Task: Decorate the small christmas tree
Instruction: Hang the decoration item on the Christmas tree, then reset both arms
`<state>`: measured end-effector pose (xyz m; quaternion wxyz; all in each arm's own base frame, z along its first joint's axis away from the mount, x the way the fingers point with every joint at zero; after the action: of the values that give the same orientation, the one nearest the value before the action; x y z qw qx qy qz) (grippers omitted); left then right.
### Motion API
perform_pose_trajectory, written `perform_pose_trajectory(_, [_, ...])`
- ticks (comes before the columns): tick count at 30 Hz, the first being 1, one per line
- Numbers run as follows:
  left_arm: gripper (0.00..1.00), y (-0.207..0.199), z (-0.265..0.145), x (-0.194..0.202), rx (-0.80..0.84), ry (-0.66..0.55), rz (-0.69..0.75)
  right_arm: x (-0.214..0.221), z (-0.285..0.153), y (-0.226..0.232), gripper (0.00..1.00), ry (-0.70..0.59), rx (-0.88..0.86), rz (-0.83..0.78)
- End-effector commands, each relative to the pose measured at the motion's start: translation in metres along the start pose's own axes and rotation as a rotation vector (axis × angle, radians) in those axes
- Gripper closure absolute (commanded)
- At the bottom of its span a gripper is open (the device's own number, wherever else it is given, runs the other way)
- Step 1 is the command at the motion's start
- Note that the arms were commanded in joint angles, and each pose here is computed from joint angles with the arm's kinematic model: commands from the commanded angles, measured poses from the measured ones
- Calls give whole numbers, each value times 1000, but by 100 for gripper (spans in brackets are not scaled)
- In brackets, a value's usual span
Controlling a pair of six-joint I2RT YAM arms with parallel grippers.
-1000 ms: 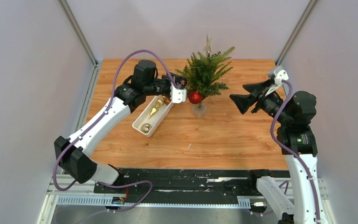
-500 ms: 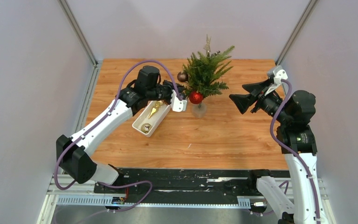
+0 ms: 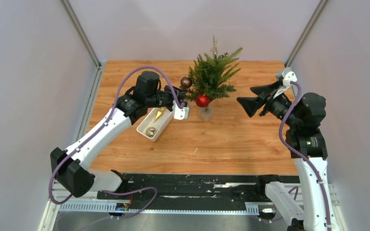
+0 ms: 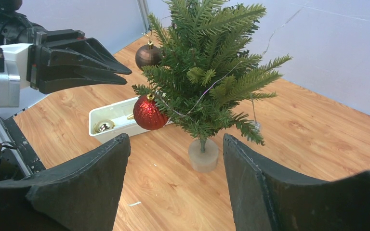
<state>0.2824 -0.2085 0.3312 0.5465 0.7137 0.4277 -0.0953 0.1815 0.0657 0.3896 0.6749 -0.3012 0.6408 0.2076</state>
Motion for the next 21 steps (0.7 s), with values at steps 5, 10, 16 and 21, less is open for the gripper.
perform_pose_trajectory(5, [61,-1,-25,-24,-46,-68,-116,-11,-1,-1,29,-33,-3,-30])
perform_pose_trajectory(10, [35,-1,-45,-36,-144,-84,-305,-8,1,-7,28,-17,62,-8])
perform_pose_trajectory(16, [5,-7,-85,-43,-341,-124,-610,-1,4,-29,22,56,275,44])
perform_pose_trajectory(21, [0,-17,-118,-4,-635,-101,-995,18,0,-62,3,166,547,119])
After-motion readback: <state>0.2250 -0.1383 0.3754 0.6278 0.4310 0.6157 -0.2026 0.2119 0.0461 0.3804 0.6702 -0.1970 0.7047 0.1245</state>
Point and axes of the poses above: each gripper's point midway between its finger pads, its own z axis out along the fingers, its own y axis along the line the jaws close on, x = y × z, the point moved 9 cm from there along -z, back along the fingers, and after that the axes turned 13 degrees about -z, right-handed, at the moved point
